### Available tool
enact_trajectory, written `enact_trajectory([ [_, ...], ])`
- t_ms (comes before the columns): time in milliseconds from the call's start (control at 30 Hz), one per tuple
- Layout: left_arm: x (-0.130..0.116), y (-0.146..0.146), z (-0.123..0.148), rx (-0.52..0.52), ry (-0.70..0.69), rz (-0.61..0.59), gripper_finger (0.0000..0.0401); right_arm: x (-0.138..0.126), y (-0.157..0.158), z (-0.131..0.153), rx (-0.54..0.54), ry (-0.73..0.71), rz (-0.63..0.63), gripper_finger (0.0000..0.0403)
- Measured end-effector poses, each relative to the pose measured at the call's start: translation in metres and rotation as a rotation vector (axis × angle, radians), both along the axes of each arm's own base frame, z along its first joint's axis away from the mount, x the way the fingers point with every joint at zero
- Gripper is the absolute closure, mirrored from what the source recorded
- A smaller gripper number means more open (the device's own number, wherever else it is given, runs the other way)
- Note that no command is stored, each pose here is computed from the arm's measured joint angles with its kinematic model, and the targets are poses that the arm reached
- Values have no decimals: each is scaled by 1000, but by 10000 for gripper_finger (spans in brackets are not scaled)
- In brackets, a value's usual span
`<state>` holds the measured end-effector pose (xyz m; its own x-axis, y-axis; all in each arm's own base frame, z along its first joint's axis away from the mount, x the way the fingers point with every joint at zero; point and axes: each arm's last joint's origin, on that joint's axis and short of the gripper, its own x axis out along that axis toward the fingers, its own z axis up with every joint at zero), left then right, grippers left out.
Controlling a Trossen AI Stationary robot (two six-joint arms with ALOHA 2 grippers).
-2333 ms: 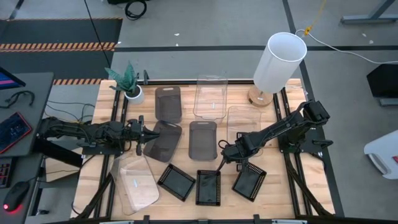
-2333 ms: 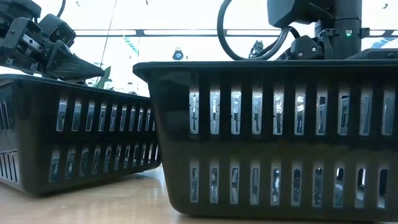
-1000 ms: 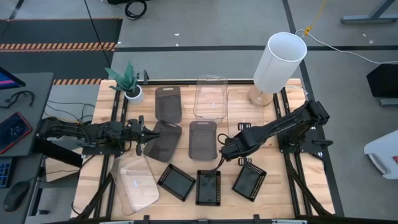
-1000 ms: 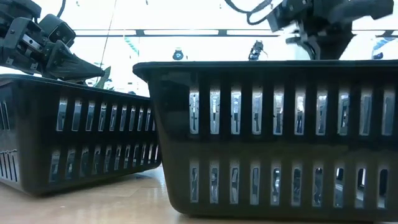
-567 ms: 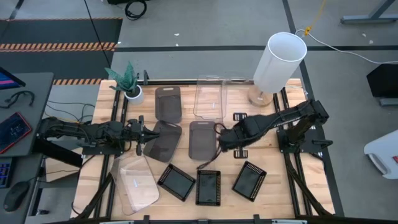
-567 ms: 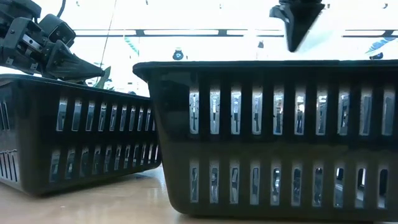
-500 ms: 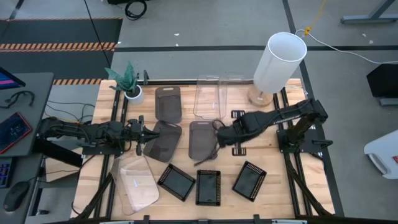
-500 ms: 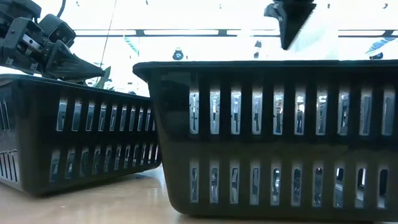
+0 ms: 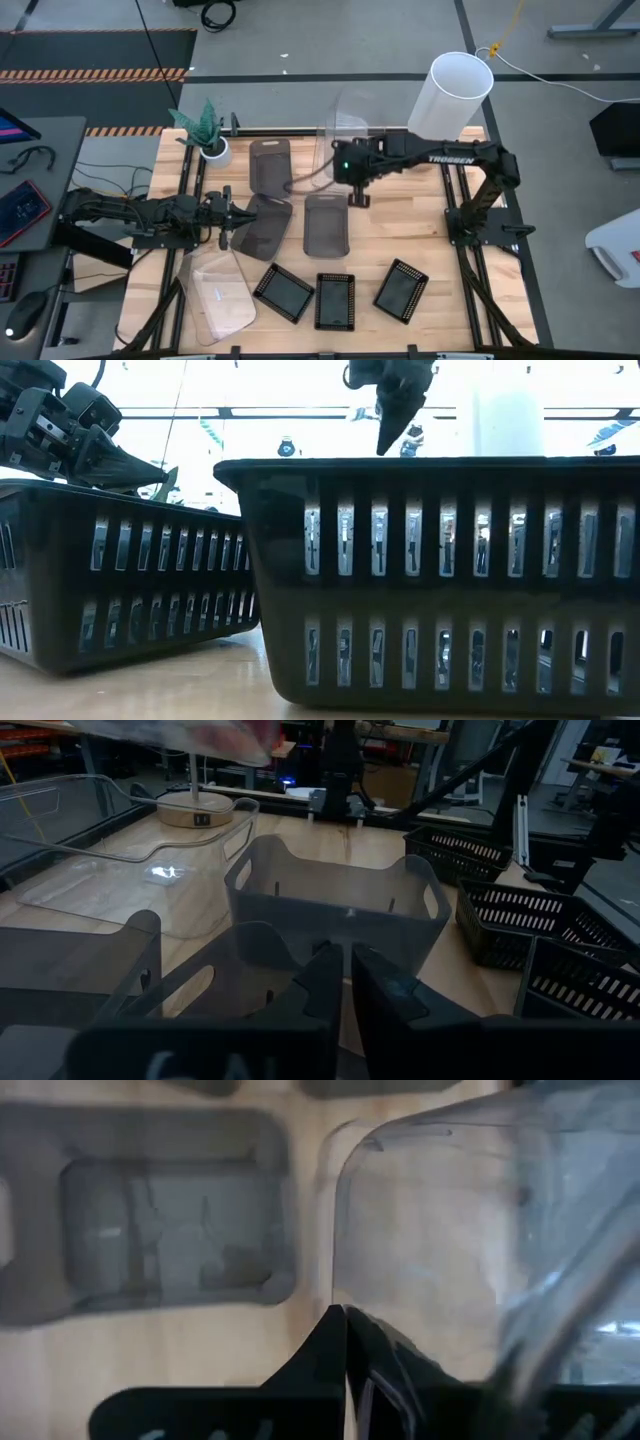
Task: Stack baskets by color
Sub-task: Stack the right transparent bin on top of the top transparent bin
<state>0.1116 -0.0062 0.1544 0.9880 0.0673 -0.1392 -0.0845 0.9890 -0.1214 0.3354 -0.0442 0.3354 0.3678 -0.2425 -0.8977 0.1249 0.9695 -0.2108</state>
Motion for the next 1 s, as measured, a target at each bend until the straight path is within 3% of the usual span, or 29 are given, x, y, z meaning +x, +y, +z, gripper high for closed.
enact_trajectory([
  [300,0,0,0,0,0,0,374,17,-30,-7,-17,-81,-17,398],
  [600,0,0,1,-1,-5,0,370,58,-25,-30,5,29,-20,398],
  [767,0,0,1,-1,-6,-1,365,69,-27,-42,-29,125,-61,397],
  [1000,0,0,1,-1,-6,0,371,78,-27,-62,8,183,-82,395],
])
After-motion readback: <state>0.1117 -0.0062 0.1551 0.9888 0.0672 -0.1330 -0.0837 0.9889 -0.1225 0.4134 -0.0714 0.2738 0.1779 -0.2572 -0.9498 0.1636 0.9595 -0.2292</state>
